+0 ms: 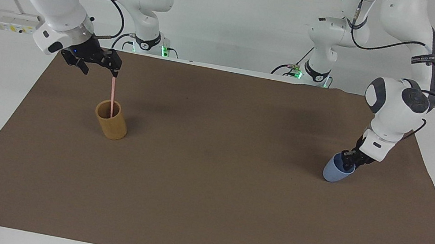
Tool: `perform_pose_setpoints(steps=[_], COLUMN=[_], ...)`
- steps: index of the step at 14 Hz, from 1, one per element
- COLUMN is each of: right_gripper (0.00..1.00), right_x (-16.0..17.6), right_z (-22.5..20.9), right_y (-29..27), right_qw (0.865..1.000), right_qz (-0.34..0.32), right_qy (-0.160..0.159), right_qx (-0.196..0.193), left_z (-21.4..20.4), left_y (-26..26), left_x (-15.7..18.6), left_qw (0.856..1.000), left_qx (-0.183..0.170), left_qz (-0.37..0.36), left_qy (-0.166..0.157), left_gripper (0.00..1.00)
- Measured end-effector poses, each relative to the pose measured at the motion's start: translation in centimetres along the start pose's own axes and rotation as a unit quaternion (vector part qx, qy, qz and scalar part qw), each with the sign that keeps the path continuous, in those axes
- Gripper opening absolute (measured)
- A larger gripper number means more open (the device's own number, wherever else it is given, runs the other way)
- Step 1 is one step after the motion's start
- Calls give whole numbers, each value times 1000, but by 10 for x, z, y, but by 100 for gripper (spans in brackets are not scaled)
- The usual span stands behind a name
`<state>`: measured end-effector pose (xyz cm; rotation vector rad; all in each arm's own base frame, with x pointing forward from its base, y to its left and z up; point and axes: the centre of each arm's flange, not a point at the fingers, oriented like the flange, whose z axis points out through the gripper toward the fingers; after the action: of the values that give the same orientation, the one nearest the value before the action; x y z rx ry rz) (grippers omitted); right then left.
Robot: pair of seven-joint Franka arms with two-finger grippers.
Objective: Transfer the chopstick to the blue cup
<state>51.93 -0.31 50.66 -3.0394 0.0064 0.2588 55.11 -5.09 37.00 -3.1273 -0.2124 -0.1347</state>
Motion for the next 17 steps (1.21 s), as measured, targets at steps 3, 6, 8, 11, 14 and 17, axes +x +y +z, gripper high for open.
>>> perform_pose_setpoints(steps=[3, 6, 8, 11, 14, 17], right_gripper=[93, 87, 80, 61, 45, 19], right_x=[0, -3, -5, -5, -5, -5], right_z=[38, 65, 72, 72, 72, 71], right_y=[3, 6, 7, 6, 6, 6], right_qw=[1000, 1000, 999, 999, 999, 1000], right_qz=[5, 7, 8, 8, 8, 7], right_qy=[-13, -26, -31, -31, -31, -30], right_qx=[1, 1, 1, 1, 1, 1], left_z=[-9, -32, -35, -20, -14, -19], left_y=[90, 222, 293, 333, 325, 321], left_x=[-24, -88, -147, -185, -174, -163], left_qw=[999, 998, 999, 999, 999, 999], left_qx=[-11, -30, -27, -15, -9, -11], left_qz=[-31, -45, -43, -35, -45, -52], left_qy=[7, 12, -3, -16, -17, -12], left_gripper=[4, 4, 4, 4, 31, 66])
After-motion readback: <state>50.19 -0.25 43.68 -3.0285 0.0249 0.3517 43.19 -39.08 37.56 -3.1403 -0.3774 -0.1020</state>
